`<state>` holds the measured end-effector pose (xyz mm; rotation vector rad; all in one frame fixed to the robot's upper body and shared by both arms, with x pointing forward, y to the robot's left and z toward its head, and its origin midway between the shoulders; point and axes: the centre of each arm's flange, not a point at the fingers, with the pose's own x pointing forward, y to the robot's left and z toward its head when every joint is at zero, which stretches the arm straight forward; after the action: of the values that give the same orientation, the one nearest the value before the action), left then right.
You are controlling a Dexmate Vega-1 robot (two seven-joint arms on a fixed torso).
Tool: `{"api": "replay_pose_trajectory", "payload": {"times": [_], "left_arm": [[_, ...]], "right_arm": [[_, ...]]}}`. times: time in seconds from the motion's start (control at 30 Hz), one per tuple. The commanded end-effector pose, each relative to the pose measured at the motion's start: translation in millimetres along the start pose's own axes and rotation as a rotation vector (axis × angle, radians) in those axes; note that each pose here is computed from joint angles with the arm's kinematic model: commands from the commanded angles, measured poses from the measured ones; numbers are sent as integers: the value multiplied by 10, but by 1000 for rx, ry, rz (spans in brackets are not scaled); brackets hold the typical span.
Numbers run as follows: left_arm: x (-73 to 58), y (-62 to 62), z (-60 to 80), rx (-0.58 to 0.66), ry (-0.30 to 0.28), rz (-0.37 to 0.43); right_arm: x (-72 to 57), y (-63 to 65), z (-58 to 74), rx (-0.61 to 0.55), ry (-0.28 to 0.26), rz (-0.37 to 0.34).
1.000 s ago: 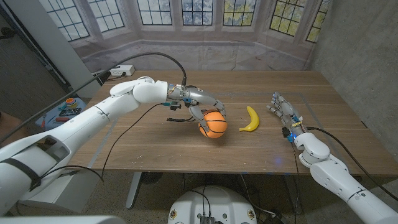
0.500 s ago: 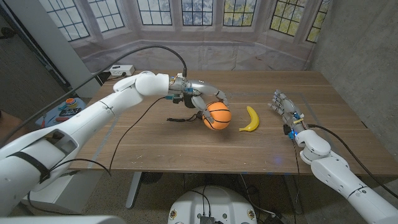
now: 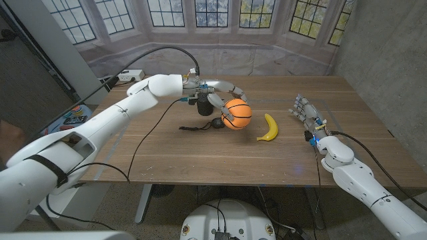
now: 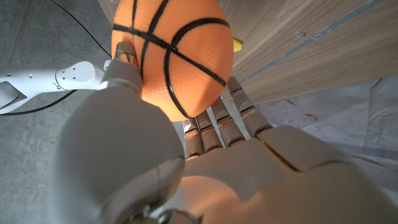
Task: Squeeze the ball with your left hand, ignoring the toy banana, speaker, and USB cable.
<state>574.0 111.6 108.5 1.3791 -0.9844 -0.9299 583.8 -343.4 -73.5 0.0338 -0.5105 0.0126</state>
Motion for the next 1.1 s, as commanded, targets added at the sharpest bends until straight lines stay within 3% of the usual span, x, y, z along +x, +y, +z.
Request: {"api": "replay_pose_trajectory", "payload": {"times": [0.03,0.37,0.8,0.93,1.0,1.1], "left_arm": [[109,88,-127,-91,-5,50],[201,150,-190,-194,-8,101],[249,154,-272,-304,-21,164],[274,136,-337,-392,-36,175],[307,118,-436,-538,-66,188],[324,122,-463,-537,-65,201]], "right_arm": [[-10,-96,0,8,13,-25],[-42,-140,-4,13,20,-34],[53,-70,-37,16,25,-13],[92,-55,-36,14,27,-7],[123,-48,-34,15,27,-4],[151,-47,-32,12,29,-1]]}}
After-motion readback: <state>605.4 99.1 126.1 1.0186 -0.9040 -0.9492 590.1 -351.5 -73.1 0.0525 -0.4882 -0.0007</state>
